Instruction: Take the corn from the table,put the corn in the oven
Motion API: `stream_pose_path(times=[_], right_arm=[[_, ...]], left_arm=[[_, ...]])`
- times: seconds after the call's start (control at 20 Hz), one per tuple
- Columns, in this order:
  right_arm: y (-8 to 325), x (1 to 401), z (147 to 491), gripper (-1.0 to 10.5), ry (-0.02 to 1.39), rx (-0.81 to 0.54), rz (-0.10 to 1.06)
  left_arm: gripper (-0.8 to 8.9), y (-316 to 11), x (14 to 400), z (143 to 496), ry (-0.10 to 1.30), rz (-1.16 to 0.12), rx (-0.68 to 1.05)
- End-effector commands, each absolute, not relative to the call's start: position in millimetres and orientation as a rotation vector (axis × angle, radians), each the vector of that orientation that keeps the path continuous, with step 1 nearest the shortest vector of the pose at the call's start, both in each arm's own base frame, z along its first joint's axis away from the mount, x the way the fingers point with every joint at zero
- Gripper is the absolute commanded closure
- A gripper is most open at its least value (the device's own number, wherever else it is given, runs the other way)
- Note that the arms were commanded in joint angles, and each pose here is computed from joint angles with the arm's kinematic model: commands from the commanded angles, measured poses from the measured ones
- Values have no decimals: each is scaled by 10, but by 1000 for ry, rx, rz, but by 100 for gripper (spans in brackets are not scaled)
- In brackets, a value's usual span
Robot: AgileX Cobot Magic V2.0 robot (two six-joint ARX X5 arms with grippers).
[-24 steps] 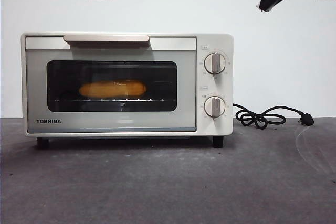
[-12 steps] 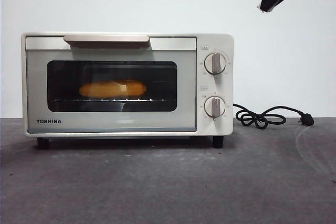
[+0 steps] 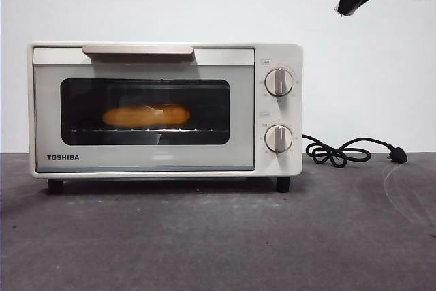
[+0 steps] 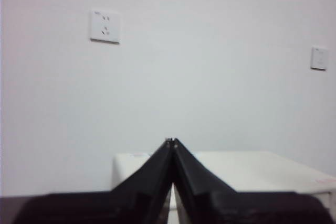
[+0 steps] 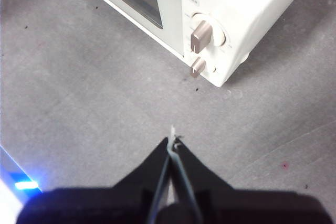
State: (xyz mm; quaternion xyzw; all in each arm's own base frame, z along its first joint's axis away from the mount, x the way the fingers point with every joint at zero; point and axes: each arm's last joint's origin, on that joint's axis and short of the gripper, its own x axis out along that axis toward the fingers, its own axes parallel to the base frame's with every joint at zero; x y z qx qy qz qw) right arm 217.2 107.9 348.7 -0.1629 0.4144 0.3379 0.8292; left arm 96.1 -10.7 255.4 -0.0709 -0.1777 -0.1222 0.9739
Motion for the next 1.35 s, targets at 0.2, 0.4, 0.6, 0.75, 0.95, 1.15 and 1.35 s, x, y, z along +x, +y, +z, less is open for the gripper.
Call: stream_pose_path(times=[0.2, 0.4, 0.6, 0.75, 0.95, 1.15, 1.35], right_arm=[[1085, 2189, 3486, 946, 872, -354, 719], [1085, 2189, 3486, 946, 872, -354, 719], [1085, 2189, 3486, 946, 872, -354, 719], [1085, 2189, 3486, 946, 872, -354, 719], [1085, 2189, 3486, 946, 872, -354, 719], [1085, 2189, 3486, 946, 872, -354, 719], [1085, 2189, 3486, 946, 872, -354, 719]], left_arm=[[817, -80, 772, 2602, -481, -226, -67], [817, -78, 739, 2551, -444, -218, -44], [817, -80, 785, 2366, -398, -217, -48], [817, -83, 856, 2175, -348, -217, -55], [817, -85, 941, 1891, -233, -206, -61], [817, -75, 970, 1703, -39, -159, -52], [817, -57, 958, 1511, 165, -91, -55]])
